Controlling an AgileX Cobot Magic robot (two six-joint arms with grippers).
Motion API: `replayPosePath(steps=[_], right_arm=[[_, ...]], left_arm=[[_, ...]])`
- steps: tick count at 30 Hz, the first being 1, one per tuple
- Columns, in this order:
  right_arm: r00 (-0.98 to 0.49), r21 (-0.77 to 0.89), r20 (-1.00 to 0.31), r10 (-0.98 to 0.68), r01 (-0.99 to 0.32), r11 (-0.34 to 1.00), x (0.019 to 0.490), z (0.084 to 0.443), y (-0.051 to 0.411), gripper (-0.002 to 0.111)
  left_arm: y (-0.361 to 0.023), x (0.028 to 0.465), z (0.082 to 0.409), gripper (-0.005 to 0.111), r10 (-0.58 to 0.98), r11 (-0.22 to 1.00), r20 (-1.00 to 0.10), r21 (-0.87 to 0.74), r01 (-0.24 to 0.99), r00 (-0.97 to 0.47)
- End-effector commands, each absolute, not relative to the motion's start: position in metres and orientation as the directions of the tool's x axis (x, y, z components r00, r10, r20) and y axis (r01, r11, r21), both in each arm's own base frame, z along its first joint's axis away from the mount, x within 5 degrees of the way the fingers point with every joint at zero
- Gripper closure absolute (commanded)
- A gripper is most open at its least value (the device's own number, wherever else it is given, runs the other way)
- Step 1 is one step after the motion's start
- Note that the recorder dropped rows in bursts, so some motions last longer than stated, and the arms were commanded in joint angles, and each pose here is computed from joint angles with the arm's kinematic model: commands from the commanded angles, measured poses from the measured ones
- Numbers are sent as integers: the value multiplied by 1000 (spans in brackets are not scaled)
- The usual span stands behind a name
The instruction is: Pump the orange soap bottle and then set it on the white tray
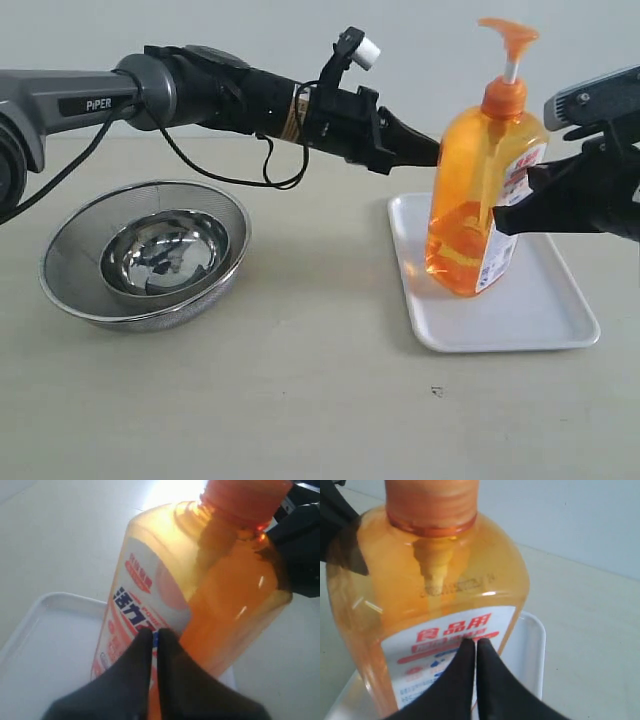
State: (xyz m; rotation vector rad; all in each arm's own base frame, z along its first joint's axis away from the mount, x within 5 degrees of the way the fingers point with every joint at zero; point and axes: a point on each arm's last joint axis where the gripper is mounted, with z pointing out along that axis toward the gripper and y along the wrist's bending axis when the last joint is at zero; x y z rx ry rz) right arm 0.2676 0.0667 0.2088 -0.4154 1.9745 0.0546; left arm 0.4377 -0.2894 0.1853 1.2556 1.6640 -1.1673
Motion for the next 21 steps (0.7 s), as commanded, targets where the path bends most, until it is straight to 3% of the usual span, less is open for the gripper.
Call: replayPosePath(steps=[1, 21], right_arm=[[-356, -177, -887, -294, -325, 929, 274, 213, 68, 109], [-334, -224, -879, -341, -342, 913, 279, 220, 69, 109]], left_arm=[[-292, 432, 189, 102, 299, 61, -919, -249, 966, -256], [-312, 412, 190, 102, 313, -51, -917, -275, 960, -246]])
